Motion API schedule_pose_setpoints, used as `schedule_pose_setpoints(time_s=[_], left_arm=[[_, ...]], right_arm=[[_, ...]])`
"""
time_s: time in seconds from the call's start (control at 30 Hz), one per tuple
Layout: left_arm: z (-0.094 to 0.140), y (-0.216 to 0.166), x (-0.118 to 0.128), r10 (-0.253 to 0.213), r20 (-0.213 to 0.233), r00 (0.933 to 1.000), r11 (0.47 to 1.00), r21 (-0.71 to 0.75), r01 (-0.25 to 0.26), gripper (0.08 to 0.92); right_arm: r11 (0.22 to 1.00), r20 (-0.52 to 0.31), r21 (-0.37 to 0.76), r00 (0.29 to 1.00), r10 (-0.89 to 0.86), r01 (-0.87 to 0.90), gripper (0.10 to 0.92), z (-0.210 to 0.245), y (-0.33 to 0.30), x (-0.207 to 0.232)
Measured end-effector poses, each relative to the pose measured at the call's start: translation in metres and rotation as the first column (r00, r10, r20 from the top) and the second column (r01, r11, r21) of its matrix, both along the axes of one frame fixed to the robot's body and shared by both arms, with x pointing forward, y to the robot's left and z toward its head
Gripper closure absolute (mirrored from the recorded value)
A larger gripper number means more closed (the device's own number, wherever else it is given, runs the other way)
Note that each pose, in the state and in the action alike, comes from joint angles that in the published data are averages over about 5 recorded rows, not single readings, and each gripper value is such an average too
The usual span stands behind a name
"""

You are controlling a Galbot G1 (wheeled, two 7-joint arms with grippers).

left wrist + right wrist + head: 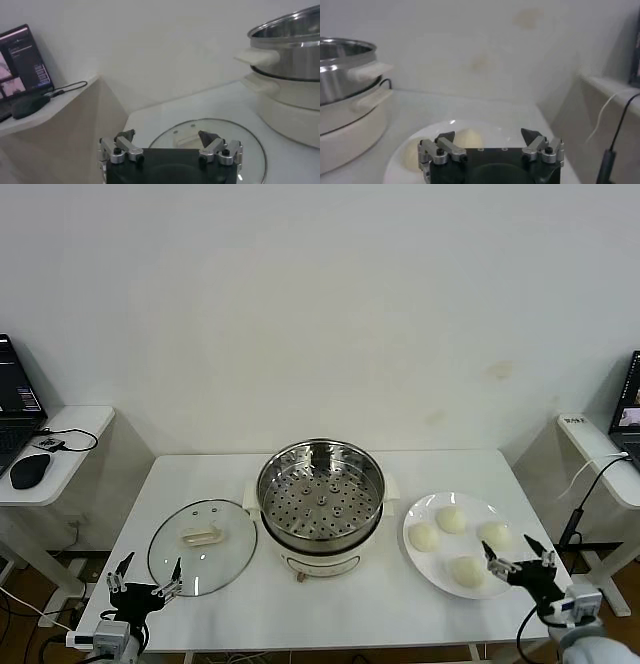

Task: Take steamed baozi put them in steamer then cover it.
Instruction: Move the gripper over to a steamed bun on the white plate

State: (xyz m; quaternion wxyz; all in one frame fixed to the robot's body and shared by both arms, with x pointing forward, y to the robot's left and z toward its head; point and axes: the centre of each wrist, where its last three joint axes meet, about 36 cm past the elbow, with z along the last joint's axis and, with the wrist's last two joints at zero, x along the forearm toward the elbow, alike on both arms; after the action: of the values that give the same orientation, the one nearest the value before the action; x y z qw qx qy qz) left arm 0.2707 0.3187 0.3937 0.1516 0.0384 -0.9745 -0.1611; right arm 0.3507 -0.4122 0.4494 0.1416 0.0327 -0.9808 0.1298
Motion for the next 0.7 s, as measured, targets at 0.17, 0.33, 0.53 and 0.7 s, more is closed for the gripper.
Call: schedule_pose_setpoints(time_s=[0.17, 0.33, 0.53, 0.7], left_arm=[[0.002, -0.004, -0.002, -0.004, 0.007, 1.0, 1.0, 0.009, 0.004, 0.177], [0.003, -0.006, -0.006, -0.002, 0.015, 0.9999, 1.0, 0.023, 0.002, 0.177], [0.004, -0.005, -0.009, 0.002, 0.022, 0.9997, 0.999, 0.043, -0.002, 0.177], [0.004, -0.004, -0.01, 0.007, 0.03, 0.9995, 0.998, 0.057, -0.009, 0.177]], right_arm=[[0.984, -0.003, -0.142, 0.995, 0.104, -0.104, 0.2, 0.024, -0.011, 0.042], [0.912, -0.077, -0.309, 0.963, 0.259, -0.27, 0.2, 0.05, -0.016, 0.101], [0.753, -0.259, -0.443, 0.874, 0.412, -0.487, 0.2, 0.075, -0.011, 0.167], [0.586, -0.428, -0.501, 0.771, 0.471, -0.637, 0.2, 0.096, -0.004, 0.21]])
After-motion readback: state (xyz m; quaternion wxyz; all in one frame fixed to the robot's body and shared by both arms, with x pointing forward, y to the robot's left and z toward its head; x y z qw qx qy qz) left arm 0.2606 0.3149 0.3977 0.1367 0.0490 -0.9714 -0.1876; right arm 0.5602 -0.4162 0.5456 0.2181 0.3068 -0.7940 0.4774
